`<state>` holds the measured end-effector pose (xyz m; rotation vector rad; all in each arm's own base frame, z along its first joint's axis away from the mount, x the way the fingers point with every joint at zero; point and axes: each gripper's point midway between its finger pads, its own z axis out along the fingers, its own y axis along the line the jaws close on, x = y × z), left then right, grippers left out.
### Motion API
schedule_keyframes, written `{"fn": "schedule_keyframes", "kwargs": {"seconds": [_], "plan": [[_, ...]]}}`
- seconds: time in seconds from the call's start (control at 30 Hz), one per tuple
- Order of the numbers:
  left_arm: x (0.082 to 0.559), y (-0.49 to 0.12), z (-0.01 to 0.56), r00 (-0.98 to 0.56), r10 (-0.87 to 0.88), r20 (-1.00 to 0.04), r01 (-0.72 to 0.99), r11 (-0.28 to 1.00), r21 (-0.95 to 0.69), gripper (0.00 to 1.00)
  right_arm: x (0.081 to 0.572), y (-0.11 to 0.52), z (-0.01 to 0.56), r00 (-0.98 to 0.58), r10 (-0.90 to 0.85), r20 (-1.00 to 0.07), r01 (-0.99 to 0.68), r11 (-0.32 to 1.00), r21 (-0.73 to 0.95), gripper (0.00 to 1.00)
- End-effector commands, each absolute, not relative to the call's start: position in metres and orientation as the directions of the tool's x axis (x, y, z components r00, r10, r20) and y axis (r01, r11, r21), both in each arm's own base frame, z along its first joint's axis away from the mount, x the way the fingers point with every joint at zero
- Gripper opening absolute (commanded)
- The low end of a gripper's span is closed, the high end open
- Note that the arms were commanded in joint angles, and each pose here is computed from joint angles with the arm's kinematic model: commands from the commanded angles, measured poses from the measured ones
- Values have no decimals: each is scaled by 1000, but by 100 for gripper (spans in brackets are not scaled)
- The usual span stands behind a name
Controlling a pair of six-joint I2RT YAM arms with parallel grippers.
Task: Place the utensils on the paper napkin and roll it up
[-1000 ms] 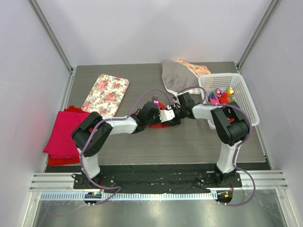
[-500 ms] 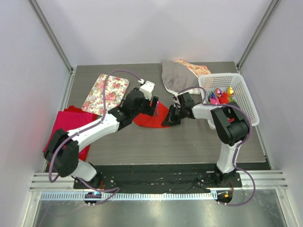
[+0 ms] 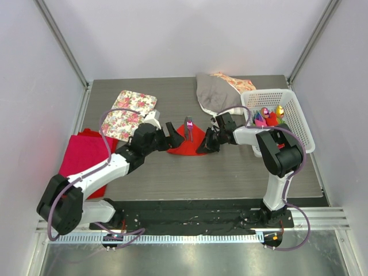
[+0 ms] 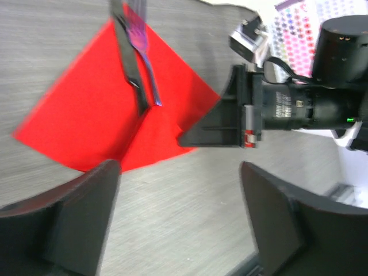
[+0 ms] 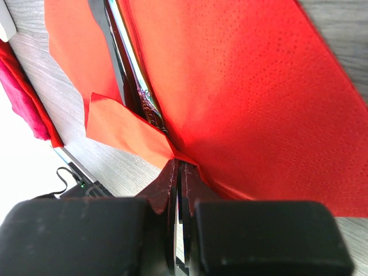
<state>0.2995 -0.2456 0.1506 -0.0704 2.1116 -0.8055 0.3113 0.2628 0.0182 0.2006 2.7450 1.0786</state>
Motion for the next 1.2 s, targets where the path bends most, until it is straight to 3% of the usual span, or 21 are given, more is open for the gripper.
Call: {"fn": "schedule_keyframes", "kwargs": {"seconds": [0.0, 0.13, 0.4, 0.5, 0.77, 1.17], "plan": [[303, -269, 155, -713, -380, -589, 214, 683, -699, 78, 317, 259, 13, -963, 220, -158, 64, 753, 655, 6], [308, -278, 157, -744, -412, -526, 226, 586, -778, 42, 318, 257, 13, -961, 229, -157, 74, 755, 651, 6], [304, -285, 136, -794, -424, -436, 179, 522, -834, 7, 315, 255, 11, -958, 238, -161, 79, 757, 648, 6], [304, -290, 126, -818, -405, -409, 165, 517, -840, 0, 316, 256, 10, -957, 240, -162, 79, 756, 650, 6], [306, -279, 94, -838, -457, -298, 56, 470, -881, 0, 316, 255, 5, -956, 245, -160, 87, 760, 643, 6], [313, -281, 68, -856, -452, -252, 8, 476, -880, 0, 314, 254, 1, -955, 255, -152, 100, 759, 643, 5]]}}
